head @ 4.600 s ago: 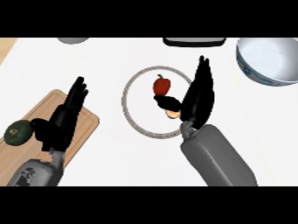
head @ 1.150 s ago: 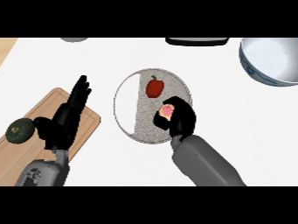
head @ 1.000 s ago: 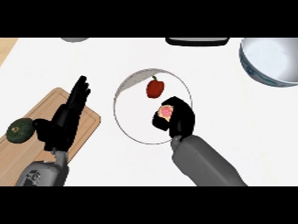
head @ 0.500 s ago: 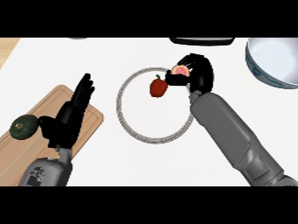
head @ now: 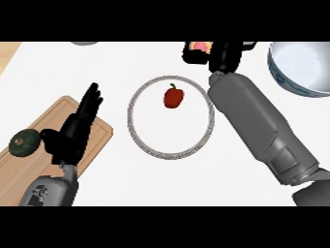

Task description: Pick the cupcake from the placemat and place it in the bowl

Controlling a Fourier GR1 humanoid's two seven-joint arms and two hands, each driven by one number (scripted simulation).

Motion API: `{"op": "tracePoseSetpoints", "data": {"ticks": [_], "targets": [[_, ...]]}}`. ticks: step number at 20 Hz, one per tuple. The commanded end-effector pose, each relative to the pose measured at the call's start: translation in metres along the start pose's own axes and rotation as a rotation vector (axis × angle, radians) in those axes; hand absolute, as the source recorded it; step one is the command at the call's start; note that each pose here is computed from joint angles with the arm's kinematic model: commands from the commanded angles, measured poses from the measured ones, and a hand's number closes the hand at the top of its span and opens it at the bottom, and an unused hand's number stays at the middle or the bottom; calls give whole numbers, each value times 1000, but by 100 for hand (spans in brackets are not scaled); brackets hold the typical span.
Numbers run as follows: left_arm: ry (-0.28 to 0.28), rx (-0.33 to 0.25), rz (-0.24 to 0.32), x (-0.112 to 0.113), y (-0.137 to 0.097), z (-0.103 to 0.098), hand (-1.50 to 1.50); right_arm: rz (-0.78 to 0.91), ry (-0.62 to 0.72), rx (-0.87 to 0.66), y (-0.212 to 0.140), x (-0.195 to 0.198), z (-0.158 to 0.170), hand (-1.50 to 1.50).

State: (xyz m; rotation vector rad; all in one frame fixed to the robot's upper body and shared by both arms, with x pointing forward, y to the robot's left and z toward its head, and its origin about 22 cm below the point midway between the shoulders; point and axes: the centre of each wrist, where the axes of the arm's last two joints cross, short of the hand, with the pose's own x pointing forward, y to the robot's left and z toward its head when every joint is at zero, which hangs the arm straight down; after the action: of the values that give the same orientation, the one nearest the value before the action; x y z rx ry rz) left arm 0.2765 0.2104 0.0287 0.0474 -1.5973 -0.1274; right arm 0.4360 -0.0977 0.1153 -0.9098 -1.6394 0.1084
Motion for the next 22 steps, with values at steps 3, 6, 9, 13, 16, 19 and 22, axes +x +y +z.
{"op": "tracePoseSetpoints", "data": {"ticks": [3, 6, 9, 13, 16, 19, 22], "targets": [[8, 32, -5, -9, -4, 7, 0, 90, -35, -116, -14, 55, -29, 150], [14, 14, 4, -11, -3, 6, 0, 162, 7, -137, -42, 73, -58, 150], [-1, 20, 6, -3, -15, -8, 0, 199, 29, -147, -34, 99, -52, 150], [21, 8, -1, -21, 2, 4, 0, 200, 68, -209, -73, 102, -84, 150], [2, -16, 18, 6, -4, -3, 0, 186, 93, -266, -103, 122, -104, 150], [-11, -8, -8, 6, 0, 1, 0, 245, 145, -290, -108, 111, -112, 150], [0, -20, 4, -9, 17, -3, 0, 243, 170, -263, -120, 80, -123, 150]]}}
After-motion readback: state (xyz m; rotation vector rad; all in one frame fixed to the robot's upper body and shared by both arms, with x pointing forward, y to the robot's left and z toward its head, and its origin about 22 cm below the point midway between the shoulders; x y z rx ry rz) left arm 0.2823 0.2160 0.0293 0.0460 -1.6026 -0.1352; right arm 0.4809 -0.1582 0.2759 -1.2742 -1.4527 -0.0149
